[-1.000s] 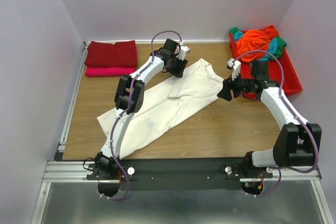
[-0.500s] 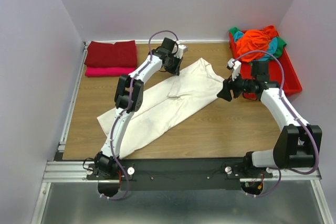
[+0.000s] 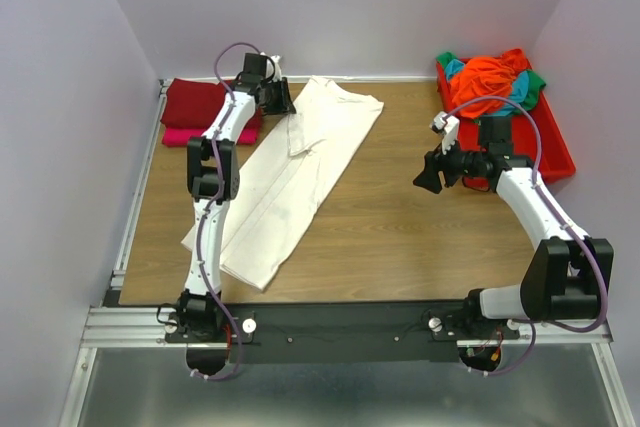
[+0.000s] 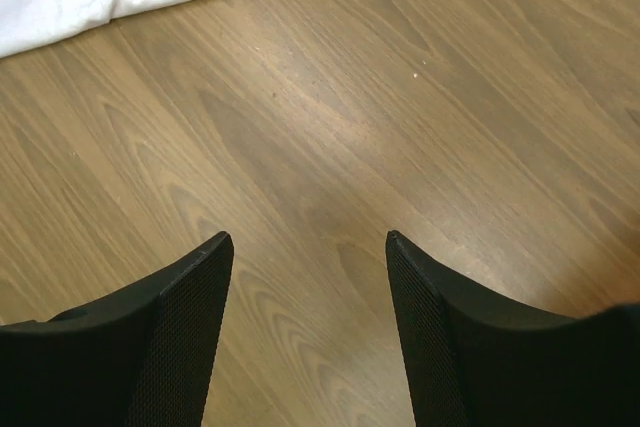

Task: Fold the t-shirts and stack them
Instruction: Fold the tshirt

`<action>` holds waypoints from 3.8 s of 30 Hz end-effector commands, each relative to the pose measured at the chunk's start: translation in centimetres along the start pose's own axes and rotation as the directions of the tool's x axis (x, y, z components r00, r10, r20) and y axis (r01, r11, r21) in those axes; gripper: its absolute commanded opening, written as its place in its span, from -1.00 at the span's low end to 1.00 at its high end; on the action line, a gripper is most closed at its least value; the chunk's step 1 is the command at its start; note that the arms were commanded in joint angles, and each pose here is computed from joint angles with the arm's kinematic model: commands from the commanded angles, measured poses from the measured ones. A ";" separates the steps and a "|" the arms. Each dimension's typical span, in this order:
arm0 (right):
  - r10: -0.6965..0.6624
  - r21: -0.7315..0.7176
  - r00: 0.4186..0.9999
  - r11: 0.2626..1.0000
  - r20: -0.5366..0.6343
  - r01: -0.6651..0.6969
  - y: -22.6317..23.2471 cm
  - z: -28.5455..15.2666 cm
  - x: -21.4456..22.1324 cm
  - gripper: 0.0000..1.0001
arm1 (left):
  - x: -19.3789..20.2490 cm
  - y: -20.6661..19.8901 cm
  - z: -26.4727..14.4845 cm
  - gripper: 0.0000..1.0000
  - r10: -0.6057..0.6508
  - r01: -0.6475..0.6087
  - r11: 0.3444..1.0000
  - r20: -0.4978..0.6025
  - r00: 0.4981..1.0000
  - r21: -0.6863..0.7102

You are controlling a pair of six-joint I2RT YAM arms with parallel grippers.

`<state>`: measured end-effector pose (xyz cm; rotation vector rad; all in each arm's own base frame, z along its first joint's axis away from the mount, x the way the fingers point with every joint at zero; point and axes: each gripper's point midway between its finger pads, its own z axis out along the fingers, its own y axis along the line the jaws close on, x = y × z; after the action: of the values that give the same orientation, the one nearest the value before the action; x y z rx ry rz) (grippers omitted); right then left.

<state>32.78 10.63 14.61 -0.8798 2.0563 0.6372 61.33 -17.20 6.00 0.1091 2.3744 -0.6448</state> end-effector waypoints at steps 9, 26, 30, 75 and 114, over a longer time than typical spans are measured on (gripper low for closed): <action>-0.193 -0.326 0.978 0.922 0.075 0.207 7.0 1.9 2.6 0.40 | -7.7 -13.1 -19.0 0.51 0.274 -0.330 0.940 0.389 0.880 0.086; -0.918 -0.537 0.377 0.255 0.128 0.804 26.5 17.6 4.7 0.45 | 7.3 -3.5 -43.0 0.97 0.465 -0.024 0.834 0.679 0.568 -0.551; -0.944 -0.512 0.292 0.177 0.153 0.840 31.1 20.6 4.7 0.40 | 8.0 -4.1 -46.5 0.97 0.437 0.053 0.852 0.764 0.474 -0.520; -0.982 -0.705 0.072 0.174 -0.172 0.688 14.3 2.5 15.6 -0.75 | 7.6 -11.6 -38.9 0.96 0.350 -0.330 0.927 0.732 0.584 -0.179; -0.478 -0.532 0.878 0.736 0.029 0.419 20.2 0.0 6.9 0.65 | 17.8 -26.6 -39.5 0.80 0.406 -0.651 0.623 0.532 0.743 0.434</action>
<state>16.33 20.55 12.87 -1.6147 1.6590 0.8741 20.26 -21.93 36.93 0.8030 1.2678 -0.7985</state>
